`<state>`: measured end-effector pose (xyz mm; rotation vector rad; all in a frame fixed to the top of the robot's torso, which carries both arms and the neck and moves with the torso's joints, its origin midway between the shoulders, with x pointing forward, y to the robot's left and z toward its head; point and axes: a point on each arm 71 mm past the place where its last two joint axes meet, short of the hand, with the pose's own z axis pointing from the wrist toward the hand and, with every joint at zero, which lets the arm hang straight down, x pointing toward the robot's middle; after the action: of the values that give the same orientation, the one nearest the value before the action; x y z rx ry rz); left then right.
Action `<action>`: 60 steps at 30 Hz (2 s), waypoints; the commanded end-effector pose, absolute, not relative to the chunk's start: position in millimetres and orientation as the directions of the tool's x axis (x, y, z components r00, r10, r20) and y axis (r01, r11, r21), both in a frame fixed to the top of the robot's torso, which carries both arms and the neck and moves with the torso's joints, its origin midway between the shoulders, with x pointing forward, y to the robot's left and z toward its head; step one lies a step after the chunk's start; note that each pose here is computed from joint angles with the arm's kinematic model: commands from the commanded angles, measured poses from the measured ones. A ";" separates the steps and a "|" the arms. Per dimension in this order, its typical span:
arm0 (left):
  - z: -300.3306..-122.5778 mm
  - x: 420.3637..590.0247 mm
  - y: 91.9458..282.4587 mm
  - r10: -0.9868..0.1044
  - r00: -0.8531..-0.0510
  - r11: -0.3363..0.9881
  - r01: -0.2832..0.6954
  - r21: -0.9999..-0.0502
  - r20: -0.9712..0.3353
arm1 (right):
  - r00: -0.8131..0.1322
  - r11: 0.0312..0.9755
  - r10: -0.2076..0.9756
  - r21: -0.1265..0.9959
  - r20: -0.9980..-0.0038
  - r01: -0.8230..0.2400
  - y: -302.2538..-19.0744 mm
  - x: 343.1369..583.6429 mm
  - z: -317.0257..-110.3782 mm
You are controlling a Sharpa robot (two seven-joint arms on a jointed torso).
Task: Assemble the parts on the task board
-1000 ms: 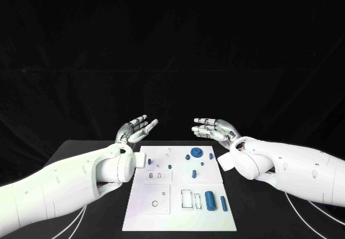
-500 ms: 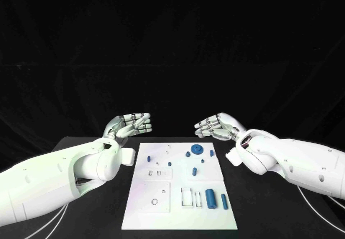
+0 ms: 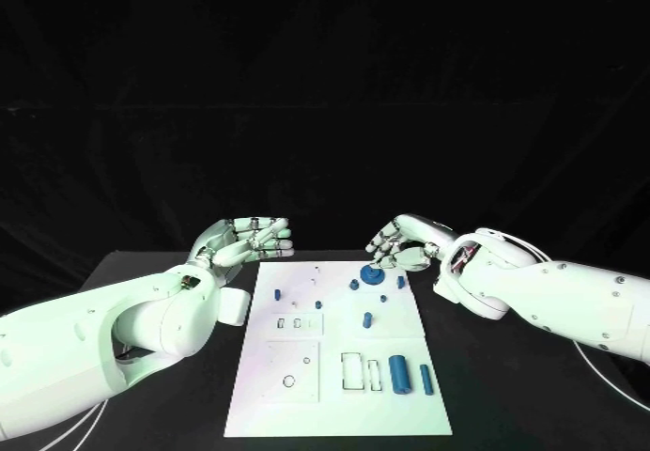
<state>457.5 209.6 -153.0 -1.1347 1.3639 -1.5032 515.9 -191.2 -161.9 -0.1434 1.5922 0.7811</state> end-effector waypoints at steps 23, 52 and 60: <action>-135.1 444.1 198.9 -0.919 -0.374 -0.134 0.006 -0.991 0.122 | -0.053 0.848 0.009 0.035 -0.999 -0.529 -154.2 531.6 -166.1; -129.3 443.3 200.1 -0.923 -0.367 -0.134 0.021 -0.991 0.117 | -0.111 0.840 -0.029 0.036 -0.993 -0.541 -146.6 532.6 -178.0; -128.2 443.5 200.5 -0.923 -0.368 -0.133 0.023 -0.991 0.116 | -0.120 0.845 -0.036 0.034 -0.992 -0.534 -147.8 534.8 -179.7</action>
<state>444.3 202.4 -130.5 -1.0832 1.3809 -1.5840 534.9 -148.0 -177.7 -0.4342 1.6336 0.4593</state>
